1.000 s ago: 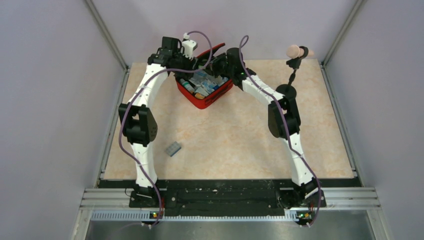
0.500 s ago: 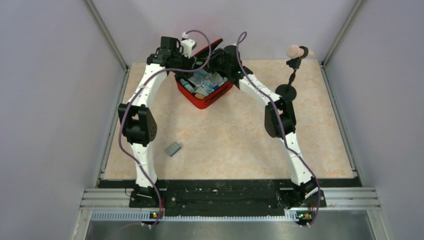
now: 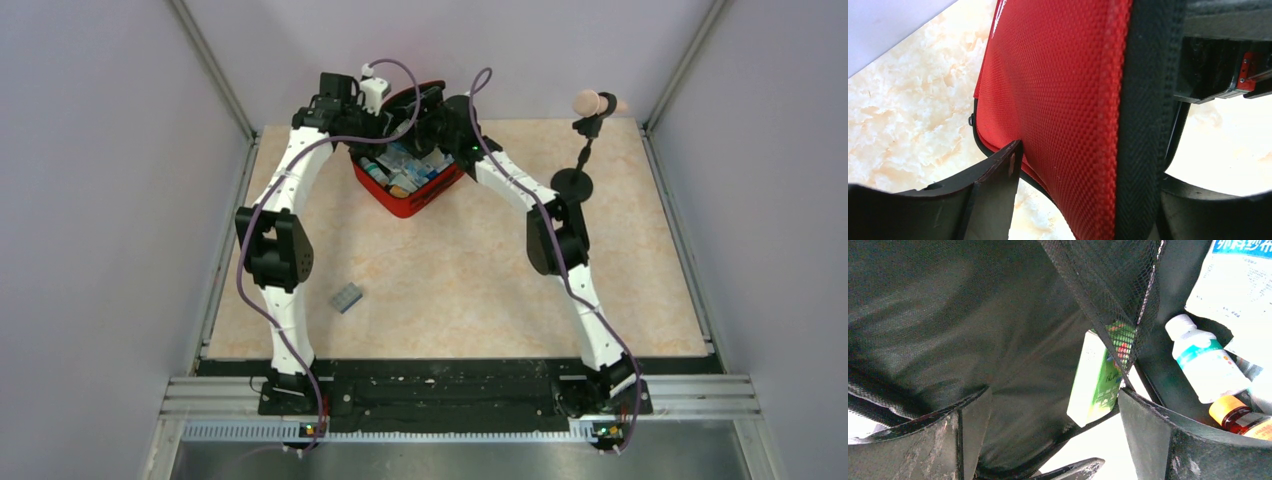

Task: Organize the medicine kit
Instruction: Place the medical item at the medicine box.

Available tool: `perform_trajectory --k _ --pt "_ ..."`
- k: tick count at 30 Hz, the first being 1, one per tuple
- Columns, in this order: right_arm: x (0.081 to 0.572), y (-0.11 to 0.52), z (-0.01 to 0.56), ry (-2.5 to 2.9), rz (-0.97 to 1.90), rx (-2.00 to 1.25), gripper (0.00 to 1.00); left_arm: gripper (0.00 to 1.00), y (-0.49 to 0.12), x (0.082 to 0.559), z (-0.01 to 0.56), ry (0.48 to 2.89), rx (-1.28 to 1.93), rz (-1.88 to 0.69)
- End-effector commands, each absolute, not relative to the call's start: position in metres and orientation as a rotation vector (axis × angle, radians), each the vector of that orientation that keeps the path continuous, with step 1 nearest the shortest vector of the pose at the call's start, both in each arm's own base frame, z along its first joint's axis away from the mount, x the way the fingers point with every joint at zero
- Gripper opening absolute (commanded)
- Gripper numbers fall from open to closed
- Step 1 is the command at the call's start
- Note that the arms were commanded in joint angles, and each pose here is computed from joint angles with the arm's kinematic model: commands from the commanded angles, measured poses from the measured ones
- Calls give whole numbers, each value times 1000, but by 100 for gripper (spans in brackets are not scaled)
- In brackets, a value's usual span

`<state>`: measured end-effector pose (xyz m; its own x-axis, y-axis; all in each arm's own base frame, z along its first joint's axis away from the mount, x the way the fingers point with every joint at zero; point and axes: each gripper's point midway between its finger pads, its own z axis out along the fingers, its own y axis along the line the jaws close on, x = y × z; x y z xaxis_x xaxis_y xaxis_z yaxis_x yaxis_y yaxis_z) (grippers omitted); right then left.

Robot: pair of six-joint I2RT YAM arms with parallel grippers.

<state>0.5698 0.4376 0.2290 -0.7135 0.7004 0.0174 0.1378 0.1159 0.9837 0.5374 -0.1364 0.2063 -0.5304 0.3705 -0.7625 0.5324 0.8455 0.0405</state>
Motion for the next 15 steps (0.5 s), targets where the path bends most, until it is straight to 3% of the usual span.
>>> perform_trajectory --k 1,9,15 --pt "562 429 270 1877 1630 786 99 67 -146 539 230 2120 635 -318" --pt "556 418 292 1849 1624 754 99 63 -146 547 261 2006 586 -420" --pt "557 407 306 1813 1579 699 99 48 -158 540 265 1991 568 -596"
